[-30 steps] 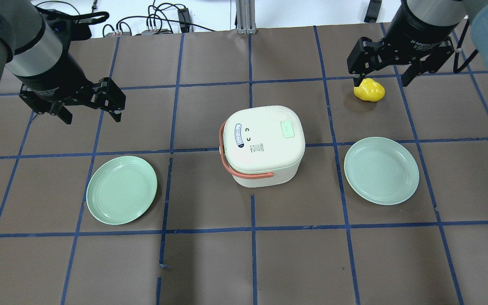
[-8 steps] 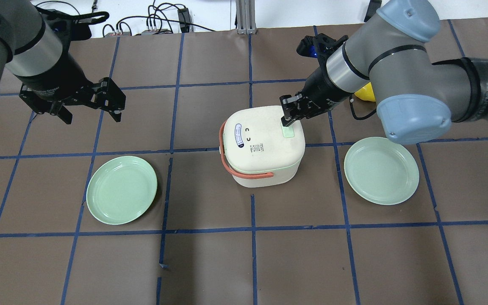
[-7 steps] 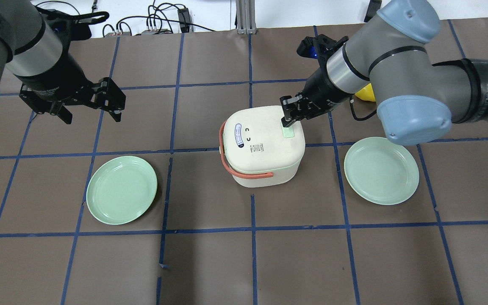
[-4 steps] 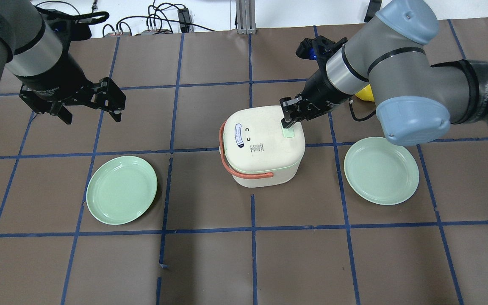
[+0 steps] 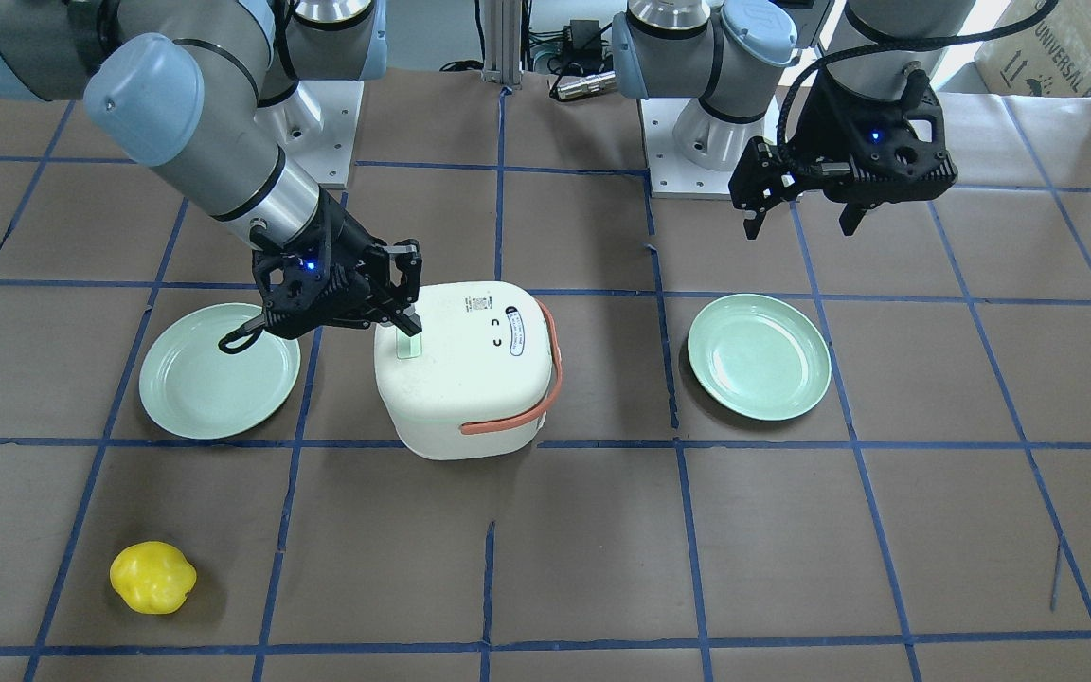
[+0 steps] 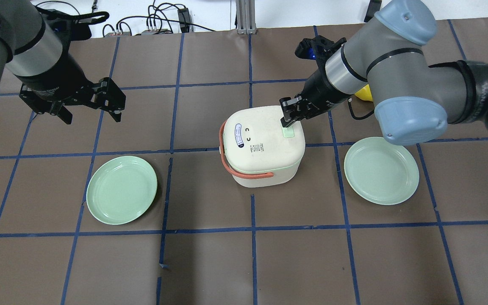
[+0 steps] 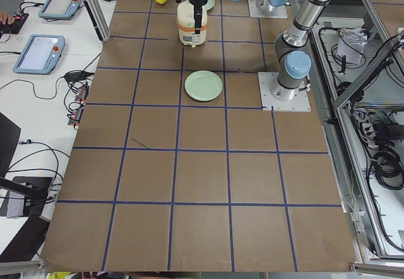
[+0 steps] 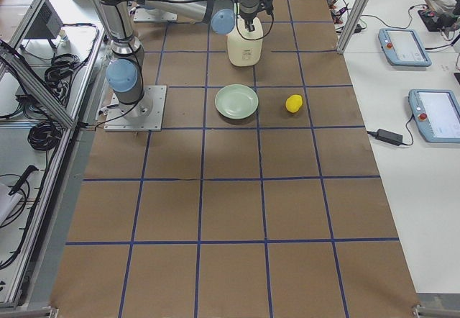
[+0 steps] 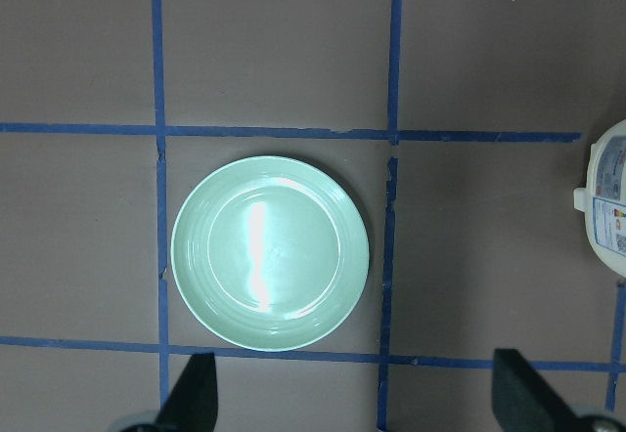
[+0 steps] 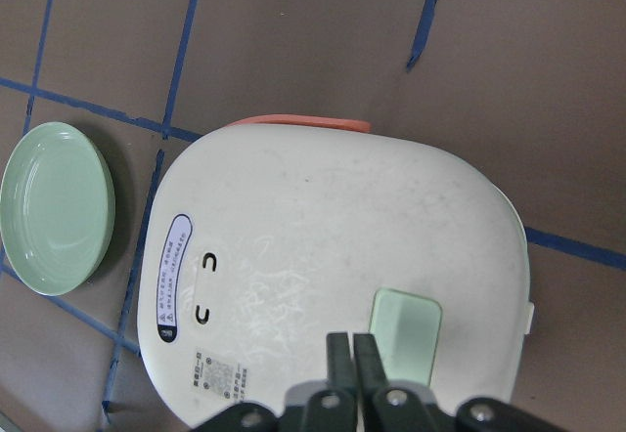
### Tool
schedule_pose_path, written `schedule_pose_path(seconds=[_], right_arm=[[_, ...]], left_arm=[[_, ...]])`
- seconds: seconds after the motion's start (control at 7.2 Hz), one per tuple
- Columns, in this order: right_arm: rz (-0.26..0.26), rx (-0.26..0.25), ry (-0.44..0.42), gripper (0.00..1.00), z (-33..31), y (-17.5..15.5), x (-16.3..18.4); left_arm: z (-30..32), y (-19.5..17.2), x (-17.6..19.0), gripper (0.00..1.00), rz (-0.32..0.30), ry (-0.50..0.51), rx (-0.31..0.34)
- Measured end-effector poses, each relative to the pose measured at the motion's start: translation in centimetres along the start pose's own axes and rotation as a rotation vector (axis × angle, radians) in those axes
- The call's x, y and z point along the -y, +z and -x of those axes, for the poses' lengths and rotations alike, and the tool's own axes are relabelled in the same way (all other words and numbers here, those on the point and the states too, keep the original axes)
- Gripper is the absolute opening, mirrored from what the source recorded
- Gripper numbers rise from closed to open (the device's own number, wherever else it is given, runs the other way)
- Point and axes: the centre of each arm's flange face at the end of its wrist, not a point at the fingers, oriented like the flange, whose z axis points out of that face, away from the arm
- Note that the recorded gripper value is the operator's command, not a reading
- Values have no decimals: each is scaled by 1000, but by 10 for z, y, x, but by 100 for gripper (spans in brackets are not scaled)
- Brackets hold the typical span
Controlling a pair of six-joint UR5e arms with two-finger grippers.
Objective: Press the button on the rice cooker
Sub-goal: 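Press down on the green button with the closed right gripper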
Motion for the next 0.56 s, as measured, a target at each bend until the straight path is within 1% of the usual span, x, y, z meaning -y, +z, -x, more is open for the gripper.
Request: schedule_pose_path(seconds=[0.56], right_arm=[[-2,-1,-5,16,-2,1,2]], left_arm=[[0,0,0,100,1,0,0]])
